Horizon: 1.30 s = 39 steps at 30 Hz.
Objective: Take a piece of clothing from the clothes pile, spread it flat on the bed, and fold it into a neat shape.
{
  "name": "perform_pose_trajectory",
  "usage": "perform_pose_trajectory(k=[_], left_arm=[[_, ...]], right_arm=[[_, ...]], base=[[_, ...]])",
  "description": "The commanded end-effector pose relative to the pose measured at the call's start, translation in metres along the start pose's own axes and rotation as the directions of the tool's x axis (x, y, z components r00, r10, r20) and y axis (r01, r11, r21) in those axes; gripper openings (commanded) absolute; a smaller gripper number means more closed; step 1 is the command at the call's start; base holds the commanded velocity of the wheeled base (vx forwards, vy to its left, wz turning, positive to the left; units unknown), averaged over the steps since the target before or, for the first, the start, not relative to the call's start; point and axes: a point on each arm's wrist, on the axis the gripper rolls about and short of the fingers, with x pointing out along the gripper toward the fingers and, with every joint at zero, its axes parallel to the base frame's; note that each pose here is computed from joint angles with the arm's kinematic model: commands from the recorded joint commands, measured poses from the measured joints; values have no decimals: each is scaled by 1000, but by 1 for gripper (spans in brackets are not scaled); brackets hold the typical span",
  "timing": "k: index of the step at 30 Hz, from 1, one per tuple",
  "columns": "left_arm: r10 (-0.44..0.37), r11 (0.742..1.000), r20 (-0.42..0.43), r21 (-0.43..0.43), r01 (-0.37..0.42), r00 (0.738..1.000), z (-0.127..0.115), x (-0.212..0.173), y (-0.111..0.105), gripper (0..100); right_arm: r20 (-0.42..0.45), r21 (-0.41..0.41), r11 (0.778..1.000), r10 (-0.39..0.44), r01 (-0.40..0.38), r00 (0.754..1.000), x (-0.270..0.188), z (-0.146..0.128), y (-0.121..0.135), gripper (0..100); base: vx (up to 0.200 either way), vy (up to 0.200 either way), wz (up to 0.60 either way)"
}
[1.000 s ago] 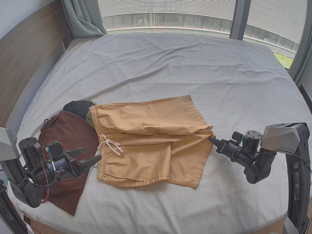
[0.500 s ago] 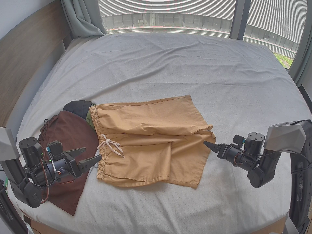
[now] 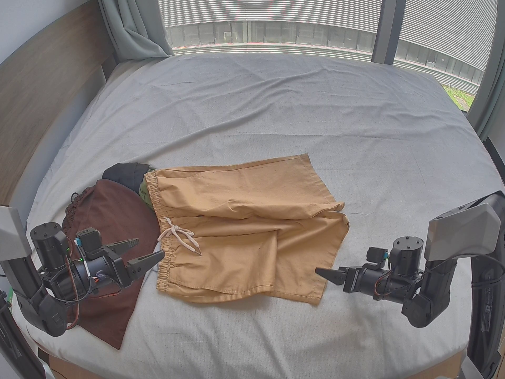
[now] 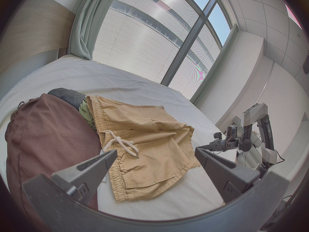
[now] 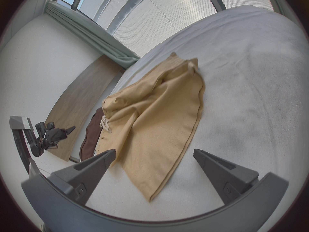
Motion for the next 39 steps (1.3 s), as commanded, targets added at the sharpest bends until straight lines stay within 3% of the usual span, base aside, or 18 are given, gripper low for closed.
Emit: perform_pose_trajectory(k=[1, 14, 19, 29, 39], left_arm=[[1, 1000, -4, -3, -1, 1000, -1, 0, 0, 100], [2, 1000, -3, -4, -2, 1000, -1, 0, 0, 100], [3, 1000, -8, -7, -3, 1000, -2, 1, 1, 100], [2, 1000, -6, -7, -2, 1000, -2, 0, 1, 100], [4, 1000, -7, -8, -4, 1000, -2, 0, 2, 100]], right_arm=[[-70, 5, 1000, 8, -8, 998, -7, -15, 10, 100], [-149, 33, 999, 36, -31, 988, -12, -31, 15, 100], [-163, 110, 993, 59, -41, 985, -9, -35, 23, 100], [-207, 142, 990, 54, -25, 977, 3, -50, 17, 100], [-184, 171, 984, 73, -42, 980, 13, -47, 19, 100]], base=[[0, 0, 0], [0, 0, 0], [0, 0, 0], [0, 0, 0], [0, 0, 0]])
